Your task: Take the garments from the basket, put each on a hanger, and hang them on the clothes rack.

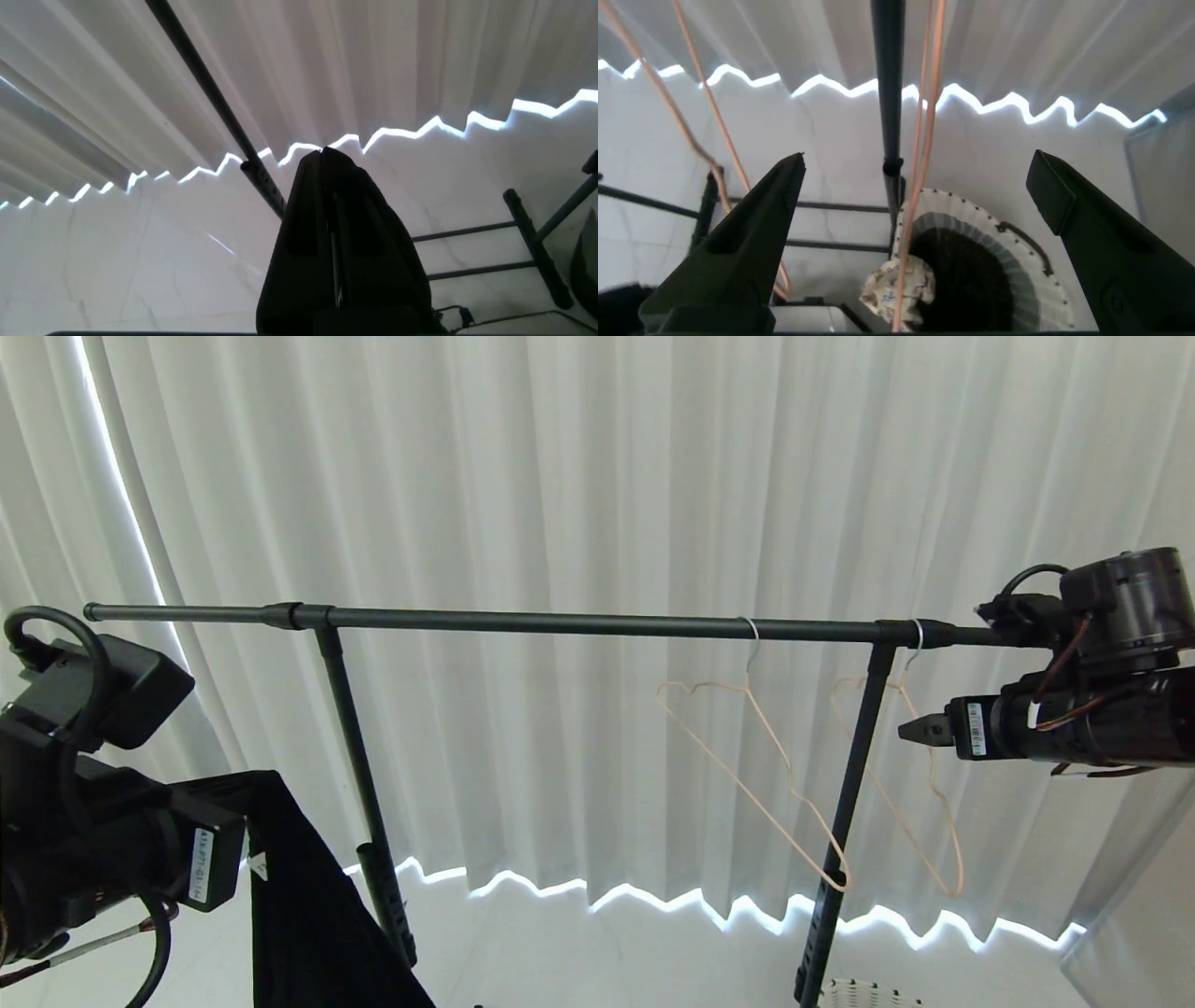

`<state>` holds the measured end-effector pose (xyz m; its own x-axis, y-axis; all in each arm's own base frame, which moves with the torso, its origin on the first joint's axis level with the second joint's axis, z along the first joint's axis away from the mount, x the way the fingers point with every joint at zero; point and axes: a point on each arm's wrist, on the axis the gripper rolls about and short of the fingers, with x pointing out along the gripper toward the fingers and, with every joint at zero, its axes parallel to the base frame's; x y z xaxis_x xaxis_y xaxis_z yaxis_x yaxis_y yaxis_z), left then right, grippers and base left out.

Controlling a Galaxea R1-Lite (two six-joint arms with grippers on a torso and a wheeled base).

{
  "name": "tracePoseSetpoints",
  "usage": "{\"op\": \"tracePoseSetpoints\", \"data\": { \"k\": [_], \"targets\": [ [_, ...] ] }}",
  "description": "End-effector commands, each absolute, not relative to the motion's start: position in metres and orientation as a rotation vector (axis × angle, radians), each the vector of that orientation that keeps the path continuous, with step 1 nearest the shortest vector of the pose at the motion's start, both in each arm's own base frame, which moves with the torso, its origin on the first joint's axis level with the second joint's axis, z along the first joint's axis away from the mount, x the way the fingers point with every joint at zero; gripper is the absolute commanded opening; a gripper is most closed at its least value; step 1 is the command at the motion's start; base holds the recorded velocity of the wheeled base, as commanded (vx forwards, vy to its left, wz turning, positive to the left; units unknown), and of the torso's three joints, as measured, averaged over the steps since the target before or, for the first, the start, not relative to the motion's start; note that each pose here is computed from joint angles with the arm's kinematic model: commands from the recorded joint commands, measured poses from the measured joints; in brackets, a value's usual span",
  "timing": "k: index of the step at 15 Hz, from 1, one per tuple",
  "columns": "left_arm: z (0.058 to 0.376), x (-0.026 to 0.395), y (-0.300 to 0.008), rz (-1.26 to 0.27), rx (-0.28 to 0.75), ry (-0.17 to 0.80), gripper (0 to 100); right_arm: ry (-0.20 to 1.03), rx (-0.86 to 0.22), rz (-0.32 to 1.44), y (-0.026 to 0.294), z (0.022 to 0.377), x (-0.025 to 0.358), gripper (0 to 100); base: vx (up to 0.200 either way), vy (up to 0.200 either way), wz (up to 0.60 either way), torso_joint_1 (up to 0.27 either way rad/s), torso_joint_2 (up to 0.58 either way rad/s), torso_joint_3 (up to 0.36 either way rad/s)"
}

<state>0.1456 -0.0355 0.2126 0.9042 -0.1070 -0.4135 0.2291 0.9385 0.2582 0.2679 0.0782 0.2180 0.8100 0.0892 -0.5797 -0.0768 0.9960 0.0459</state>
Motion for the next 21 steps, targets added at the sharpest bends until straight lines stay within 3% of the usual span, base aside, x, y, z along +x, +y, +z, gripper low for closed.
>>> {"op": "tracePoseSetpoints", "data": {
  "k": [1, 6, 16, 17, 21],
  "targets": [
    [0.213, 0.147, -0.036, -0.177, 0.309, 0.407, 0, 0.693, 0.034, 0.059, 0.080, 0.194, 0.287, 100, 0.000, 0.000, 0.00, 0.000, 0.00, 0.000],
    [0.211, 0.151, -0.037, -0.179, 0.313, 0.421, 0, 0.727, 0.080, -0.019, 0.083, 0.163, 0.314, 100, 0.000, 0.000, 0.00, 0.000, 0.00, 0.000],
    [0.210, 0.153, -0.038, -0.180, 0.317, 0.429, 0, 0.726, 0.096, -0.021, 0.085, 0.151, 0.325, 100, 0.000, 0.000, 0.00, 0.000, 0.00, 0.000],
    [0.210, 0.153, -0.038, -0.182, 0.325, 0.429, 0, 0.725, 0.094, -0.021, 0.085, 0.151, 0.325, 0, 0.000, 0.000, 0.00, 0.000, 0.00, 0.000],
    [0.209, 0.153, -0.038, -0.183, 0.330, 0.432, 0, 0.730, 0.097, -0.024, 0.085, 0.150, 0.325, 0, 0.000, 0.000, 0.00, 0.000, 0.00, 0.000]
  ]
}}
